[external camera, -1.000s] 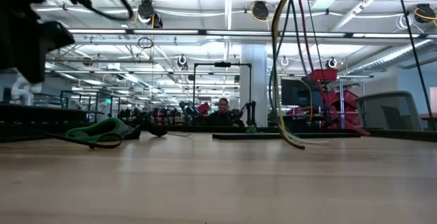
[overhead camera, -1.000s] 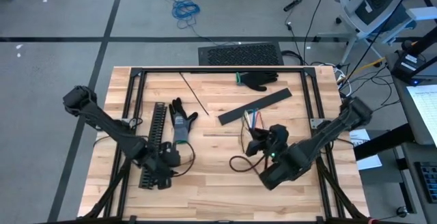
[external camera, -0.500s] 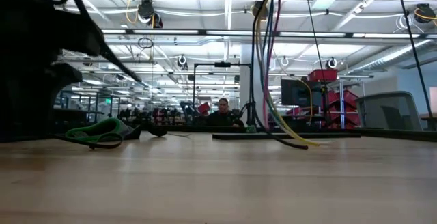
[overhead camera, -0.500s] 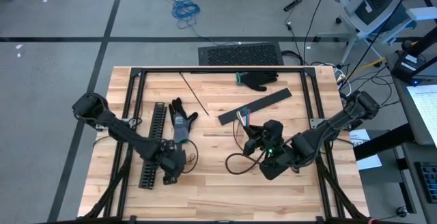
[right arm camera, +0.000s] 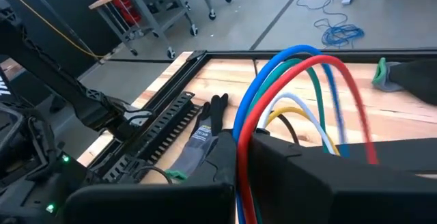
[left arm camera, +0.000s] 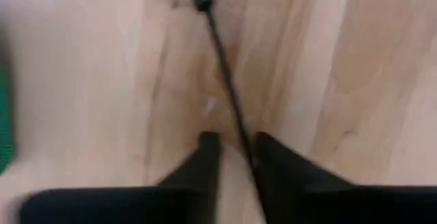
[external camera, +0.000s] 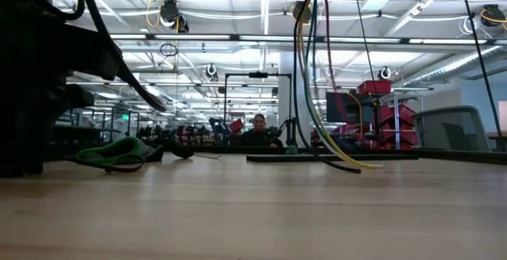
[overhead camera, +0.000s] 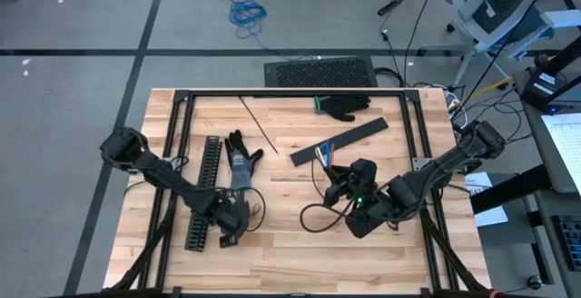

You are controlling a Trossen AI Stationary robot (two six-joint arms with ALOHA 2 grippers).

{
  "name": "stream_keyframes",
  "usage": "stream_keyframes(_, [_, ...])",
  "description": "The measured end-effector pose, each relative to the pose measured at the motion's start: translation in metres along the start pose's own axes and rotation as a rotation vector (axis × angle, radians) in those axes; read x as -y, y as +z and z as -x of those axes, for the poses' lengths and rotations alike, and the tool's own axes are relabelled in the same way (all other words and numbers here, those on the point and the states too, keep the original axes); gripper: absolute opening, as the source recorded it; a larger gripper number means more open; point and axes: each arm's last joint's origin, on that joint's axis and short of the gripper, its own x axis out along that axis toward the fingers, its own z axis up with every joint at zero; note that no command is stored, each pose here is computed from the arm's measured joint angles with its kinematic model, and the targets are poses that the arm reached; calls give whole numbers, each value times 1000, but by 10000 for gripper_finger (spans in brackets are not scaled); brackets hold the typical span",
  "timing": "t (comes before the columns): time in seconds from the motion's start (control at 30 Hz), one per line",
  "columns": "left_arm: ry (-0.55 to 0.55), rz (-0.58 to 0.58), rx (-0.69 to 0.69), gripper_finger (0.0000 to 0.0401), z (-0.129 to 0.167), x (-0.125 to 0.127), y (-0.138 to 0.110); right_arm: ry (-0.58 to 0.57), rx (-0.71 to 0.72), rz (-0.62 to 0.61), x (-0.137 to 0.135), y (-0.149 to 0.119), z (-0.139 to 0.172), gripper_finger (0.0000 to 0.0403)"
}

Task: Ziptie cables
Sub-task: Wrap the cable wires with the black zip tie

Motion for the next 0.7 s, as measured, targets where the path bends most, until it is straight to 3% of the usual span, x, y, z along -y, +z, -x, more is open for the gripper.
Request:
stream_keyframes(0.07, [-4,3,3,19,0,0,0,1,0,1,0,1,0,11])
stream_keyframes(0.13, [6,-3,1,7,0,0,0,4,0,11,1,4,2,11])
stream_keyframes(0.37, [29,-9,6,1,11,2,4,18,8,65,3,14,6,11])
stream_keyframes(0.53, [92,-149,16,1,33,9,18,19,15,63,0,10,5,11])
stream_keyframes(0.7, [112,-274,134,0,57,18,39,-7,20,23,-2,0,-5,11])
